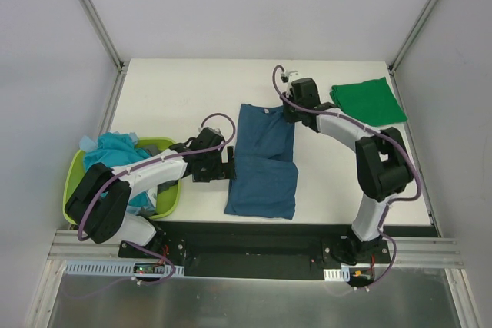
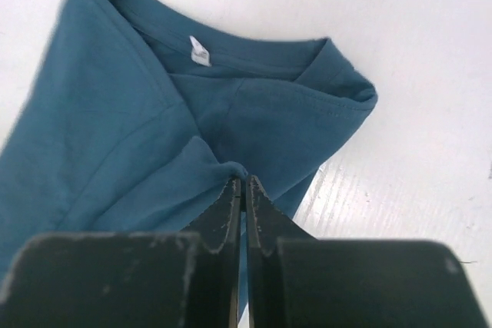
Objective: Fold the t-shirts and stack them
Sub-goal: Fold the folded rectangular tshirt in 1/3 of the way
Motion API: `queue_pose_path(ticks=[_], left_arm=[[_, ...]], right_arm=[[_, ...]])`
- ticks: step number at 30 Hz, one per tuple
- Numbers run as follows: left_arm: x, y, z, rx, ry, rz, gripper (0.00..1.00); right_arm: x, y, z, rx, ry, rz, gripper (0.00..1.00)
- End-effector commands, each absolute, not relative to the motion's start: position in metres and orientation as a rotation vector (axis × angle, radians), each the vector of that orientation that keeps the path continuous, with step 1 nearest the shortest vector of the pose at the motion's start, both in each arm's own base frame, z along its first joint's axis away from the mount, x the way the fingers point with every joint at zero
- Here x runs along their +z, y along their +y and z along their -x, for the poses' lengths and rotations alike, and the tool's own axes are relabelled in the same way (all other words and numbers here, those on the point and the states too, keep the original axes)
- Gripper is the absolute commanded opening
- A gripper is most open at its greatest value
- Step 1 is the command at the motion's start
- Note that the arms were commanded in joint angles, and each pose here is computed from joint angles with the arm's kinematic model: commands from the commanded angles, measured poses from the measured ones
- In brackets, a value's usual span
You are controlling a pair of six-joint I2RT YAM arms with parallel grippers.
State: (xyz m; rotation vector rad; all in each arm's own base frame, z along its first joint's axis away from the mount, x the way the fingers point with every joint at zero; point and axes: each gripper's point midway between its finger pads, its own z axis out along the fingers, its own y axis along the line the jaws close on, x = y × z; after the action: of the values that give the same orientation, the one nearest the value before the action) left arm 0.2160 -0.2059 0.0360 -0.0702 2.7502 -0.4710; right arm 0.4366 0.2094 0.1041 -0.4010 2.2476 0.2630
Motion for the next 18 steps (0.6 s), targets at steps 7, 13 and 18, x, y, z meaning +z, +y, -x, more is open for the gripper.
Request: queue_pose_path(ticks=[7,13,18], left_arm=[[0.029,-0.197,-0.215,-0.423,2.774,0.077,0.99],[0.033,-0.198,-0.212,-0.449,2.767,0.079,0.99],[0.041,-0.197,-0.212,-0.465,2.736,0.095,0.99]], right_arm=[[0.062,0.187,-0.45,0.089,2.36,0.258,0.24],[0.103,0.185,-0.464,0.034,2.317,0.302,0.59],[0.152,0.179,-0.439,0.09,2.265,0.254,0.95]])
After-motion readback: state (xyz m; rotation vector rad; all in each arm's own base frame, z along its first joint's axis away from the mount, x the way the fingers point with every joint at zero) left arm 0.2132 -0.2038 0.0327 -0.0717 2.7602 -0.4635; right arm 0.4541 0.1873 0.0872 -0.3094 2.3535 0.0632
